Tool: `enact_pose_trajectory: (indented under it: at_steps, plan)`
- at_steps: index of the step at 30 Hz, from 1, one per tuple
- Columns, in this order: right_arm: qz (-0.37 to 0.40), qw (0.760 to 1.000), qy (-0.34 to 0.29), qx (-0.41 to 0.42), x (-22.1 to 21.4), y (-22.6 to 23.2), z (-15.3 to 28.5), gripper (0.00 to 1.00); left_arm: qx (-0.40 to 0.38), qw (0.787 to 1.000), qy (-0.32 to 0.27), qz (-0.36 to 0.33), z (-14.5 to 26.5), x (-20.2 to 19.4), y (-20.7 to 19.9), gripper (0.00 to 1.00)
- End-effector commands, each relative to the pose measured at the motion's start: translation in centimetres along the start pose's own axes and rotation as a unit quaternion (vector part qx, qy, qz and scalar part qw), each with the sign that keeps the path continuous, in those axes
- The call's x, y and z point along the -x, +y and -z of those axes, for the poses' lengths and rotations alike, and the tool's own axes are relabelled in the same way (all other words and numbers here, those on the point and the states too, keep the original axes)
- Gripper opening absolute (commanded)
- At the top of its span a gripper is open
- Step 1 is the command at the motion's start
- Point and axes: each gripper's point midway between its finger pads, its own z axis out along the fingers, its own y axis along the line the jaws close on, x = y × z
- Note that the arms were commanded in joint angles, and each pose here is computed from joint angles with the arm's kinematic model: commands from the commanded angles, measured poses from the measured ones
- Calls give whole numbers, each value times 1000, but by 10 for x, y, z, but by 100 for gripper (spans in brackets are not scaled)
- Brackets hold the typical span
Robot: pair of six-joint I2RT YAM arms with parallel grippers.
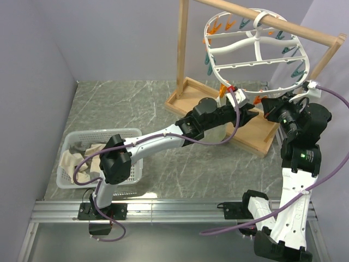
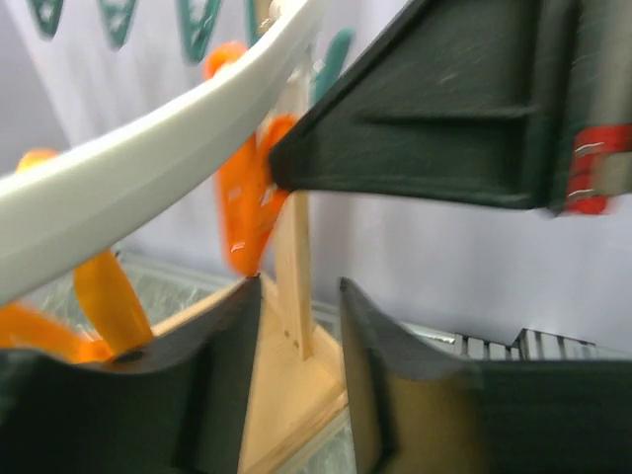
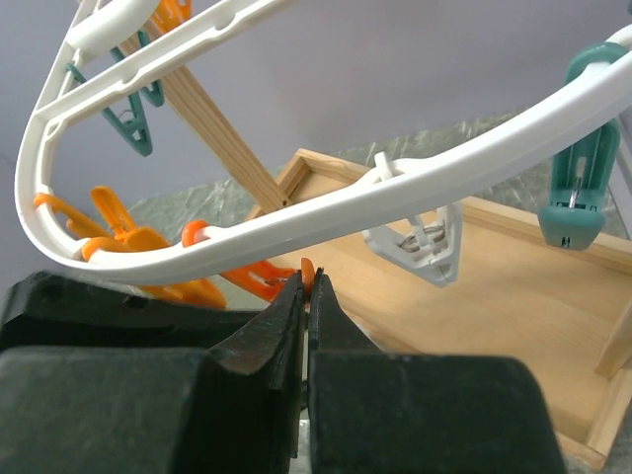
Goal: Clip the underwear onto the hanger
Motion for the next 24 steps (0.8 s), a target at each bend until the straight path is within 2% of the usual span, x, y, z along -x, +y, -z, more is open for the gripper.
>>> enact_pose_trajectory:
  at_steps: [1,4,12,16,21,24]
  plan:
    - [9,1000,15,26,-7,14,13,0,68,998,-7,-4,6,12,33,45]
    - [7,999,21,30,-10,15,13,0,69,998,-14,-1,7,15,32,53]
    - [12,999,34,36,-12,17,15,0,73,996,-41,-15,2,29,36,57]
    - [11,998,41,36,-15,17,14,0,48,997,-60,-17,0,37,27,58]
    - [9,998,46,48,-16,21,15,0,20,997,-69,-17,-2,37,18,53]
    - [2,997,50,58,-16,25,14,0,13,998,-64,-17,-5,33,16,38]
